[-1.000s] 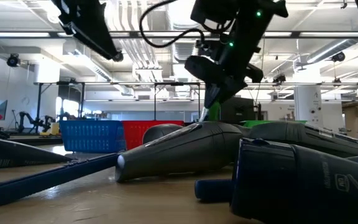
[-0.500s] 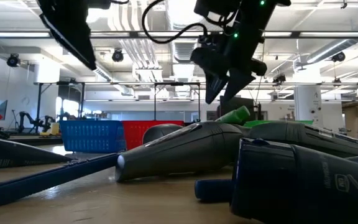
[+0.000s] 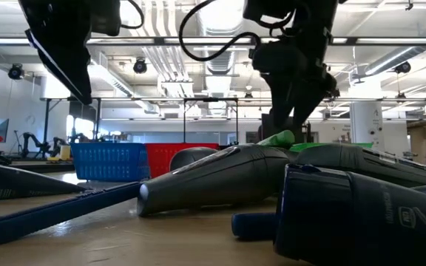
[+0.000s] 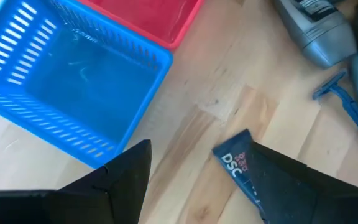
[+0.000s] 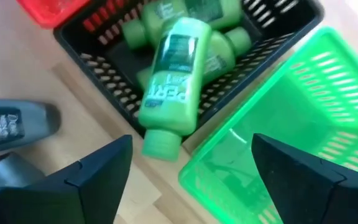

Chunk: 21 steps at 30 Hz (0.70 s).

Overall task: Pick & Place Travel size toiletries
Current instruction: Put the shampoo into the black bin

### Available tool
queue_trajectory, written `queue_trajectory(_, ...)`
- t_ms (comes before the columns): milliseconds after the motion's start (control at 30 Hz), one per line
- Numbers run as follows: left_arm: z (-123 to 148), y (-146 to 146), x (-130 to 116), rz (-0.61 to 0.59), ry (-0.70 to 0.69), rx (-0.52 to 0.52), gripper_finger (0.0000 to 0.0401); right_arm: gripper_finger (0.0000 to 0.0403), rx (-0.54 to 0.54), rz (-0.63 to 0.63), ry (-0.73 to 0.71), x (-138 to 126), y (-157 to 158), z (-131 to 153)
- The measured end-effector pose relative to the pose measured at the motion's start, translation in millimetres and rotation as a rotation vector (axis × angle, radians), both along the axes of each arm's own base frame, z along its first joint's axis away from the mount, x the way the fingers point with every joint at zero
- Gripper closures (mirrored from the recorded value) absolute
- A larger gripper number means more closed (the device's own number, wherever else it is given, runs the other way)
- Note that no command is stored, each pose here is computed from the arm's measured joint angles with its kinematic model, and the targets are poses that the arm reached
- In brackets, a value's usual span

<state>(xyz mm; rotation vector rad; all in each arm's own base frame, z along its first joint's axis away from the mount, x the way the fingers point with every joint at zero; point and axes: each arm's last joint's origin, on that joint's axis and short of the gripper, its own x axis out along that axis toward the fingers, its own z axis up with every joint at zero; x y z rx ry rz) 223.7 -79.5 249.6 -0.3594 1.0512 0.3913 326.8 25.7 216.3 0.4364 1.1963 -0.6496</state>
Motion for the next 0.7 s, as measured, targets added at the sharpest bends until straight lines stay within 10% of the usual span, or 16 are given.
queue_trajectory(700, -0.1, -1.0, 3.1, 0.001, -0.037, -0.010, 0.0137, 0.0223, 0.202, -0.079, -0.020, 2.1, -24.5, -13.4)
